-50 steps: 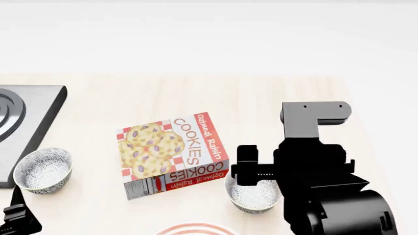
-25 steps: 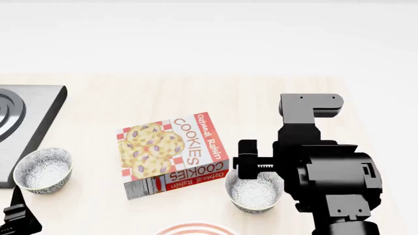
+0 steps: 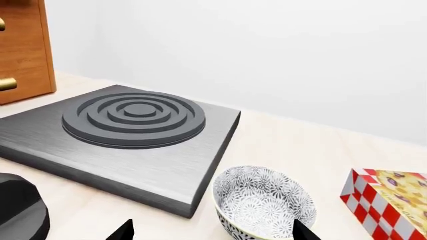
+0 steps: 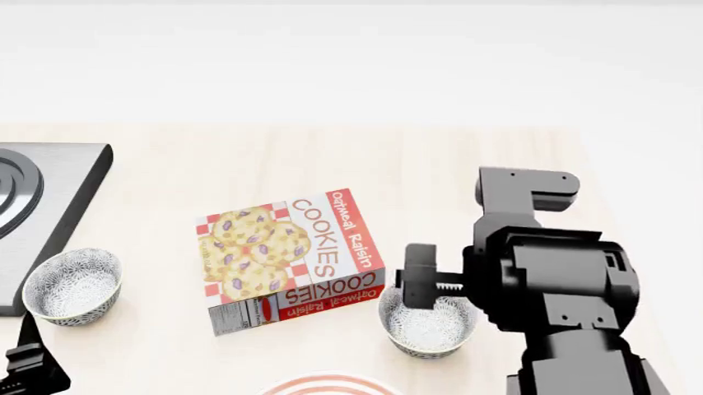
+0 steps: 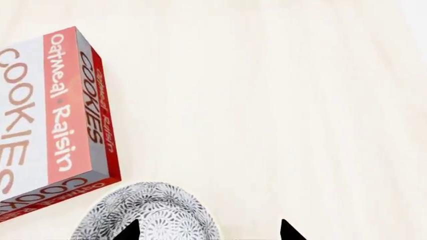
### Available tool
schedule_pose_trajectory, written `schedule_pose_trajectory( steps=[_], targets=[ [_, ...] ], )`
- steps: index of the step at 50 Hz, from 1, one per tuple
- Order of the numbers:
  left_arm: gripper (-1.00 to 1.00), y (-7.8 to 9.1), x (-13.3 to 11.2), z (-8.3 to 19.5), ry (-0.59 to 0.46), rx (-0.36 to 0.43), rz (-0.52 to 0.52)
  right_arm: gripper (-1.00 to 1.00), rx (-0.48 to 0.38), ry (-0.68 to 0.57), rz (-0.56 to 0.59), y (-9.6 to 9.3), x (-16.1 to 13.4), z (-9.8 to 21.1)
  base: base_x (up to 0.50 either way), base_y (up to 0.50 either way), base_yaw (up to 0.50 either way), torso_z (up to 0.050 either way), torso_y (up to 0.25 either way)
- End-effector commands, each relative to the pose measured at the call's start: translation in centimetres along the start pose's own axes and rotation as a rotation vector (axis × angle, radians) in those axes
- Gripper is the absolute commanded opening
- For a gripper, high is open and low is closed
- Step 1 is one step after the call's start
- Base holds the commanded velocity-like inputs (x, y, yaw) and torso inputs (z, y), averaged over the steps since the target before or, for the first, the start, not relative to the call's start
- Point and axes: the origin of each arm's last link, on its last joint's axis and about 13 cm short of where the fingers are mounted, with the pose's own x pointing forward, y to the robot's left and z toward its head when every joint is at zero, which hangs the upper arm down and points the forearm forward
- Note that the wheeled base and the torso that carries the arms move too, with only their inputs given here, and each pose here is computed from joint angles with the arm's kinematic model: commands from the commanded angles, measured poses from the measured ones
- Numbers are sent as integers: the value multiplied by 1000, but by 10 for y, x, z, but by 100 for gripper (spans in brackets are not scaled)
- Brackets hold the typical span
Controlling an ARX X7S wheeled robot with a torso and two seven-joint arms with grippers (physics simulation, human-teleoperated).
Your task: Pick the akita bowl next to the plate and place it on the plate.
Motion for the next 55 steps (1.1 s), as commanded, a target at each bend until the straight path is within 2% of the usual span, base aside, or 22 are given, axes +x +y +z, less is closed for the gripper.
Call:
schedule_pose_trajectory(
  steps=[1, 34, 55],
  targets=[
    [100, 0, 0, 0, -1, 2, 0, 100, 22, 33, -3, -2, 5, -5, 0, 0, 0, 0, 0],
    [100, 0, 1, -1, -1, 2, 1, 100, 62, 84, 27, -7, 19, -30, 0, 0, 0, 0, 0],
    [100, 0, 0, -1, -1, 3, 1, 100, 74, 99, 45, -8, 20, -34, 0, 0, 0, 0, 0]
  ],
)
